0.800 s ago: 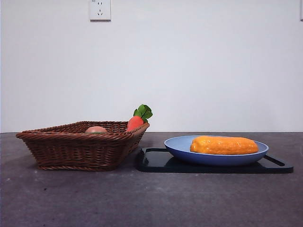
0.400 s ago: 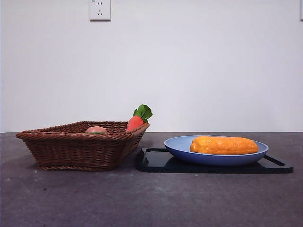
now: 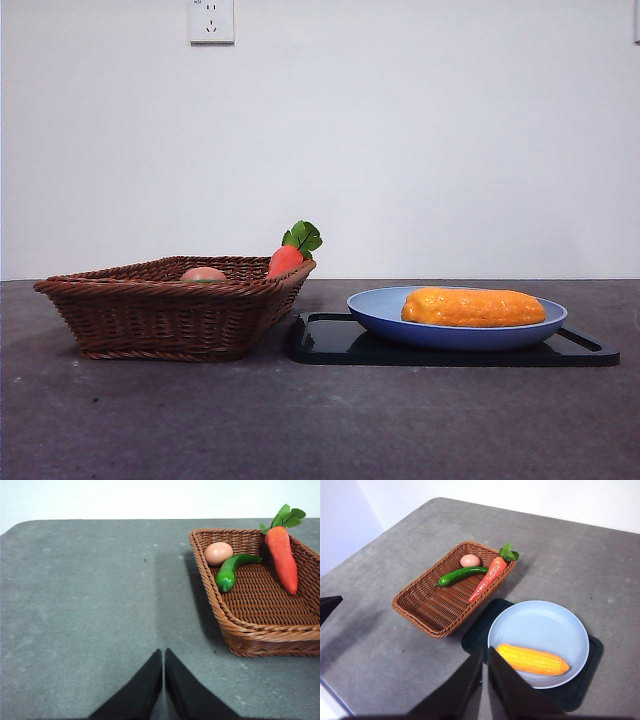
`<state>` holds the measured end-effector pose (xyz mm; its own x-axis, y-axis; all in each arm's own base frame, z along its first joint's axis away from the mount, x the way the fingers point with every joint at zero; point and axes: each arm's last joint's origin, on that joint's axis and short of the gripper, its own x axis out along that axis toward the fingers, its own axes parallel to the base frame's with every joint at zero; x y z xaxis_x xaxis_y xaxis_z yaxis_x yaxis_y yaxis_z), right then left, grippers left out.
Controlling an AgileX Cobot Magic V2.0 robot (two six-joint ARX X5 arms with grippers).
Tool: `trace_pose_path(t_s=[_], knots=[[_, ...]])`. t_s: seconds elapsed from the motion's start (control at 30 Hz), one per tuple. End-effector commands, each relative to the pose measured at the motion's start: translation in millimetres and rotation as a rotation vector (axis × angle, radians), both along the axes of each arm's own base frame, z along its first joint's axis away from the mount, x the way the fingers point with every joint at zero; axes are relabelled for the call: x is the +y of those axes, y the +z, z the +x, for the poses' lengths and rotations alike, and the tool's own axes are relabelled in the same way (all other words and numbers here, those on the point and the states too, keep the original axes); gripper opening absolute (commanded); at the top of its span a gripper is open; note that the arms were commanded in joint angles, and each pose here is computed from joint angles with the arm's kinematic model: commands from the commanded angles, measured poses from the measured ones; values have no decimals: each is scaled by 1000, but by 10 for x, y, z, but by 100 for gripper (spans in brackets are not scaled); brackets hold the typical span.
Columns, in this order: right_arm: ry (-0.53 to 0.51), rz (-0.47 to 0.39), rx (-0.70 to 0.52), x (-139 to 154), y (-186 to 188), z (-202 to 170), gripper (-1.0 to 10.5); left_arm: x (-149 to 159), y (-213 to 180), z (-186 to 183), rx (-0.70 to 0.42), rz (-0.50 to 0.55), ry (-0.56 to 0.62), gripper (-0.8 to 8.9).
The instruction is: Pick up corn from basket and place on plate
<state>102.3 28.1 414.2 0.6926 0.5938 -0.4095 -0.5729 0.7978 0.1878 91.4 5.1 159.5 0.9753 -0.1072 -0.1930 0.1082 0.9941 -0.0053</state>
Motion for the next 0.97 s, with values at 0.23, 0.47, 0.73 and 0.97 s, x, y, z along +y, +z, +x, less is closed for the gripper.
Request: trace_pose_path(t_s=[0.23, 0.47, 0.73, 0.97], knots=[[5, -2, -26, 3, 50, 0, 4, 4, -91, 8, 34, -3, 4, 8], [5, -2, -25, 3, 50, 0, 4, 4, -91, 8, 34, -3, 4, 8], [-53, -80, -162, -34, 47, 45, 4, 4, -91, 8, 34, -3, 4, 8], [-142, -82, -394, -121, -438, -6, 4, 4, -91, 8, 34, -3, 3, 8]])
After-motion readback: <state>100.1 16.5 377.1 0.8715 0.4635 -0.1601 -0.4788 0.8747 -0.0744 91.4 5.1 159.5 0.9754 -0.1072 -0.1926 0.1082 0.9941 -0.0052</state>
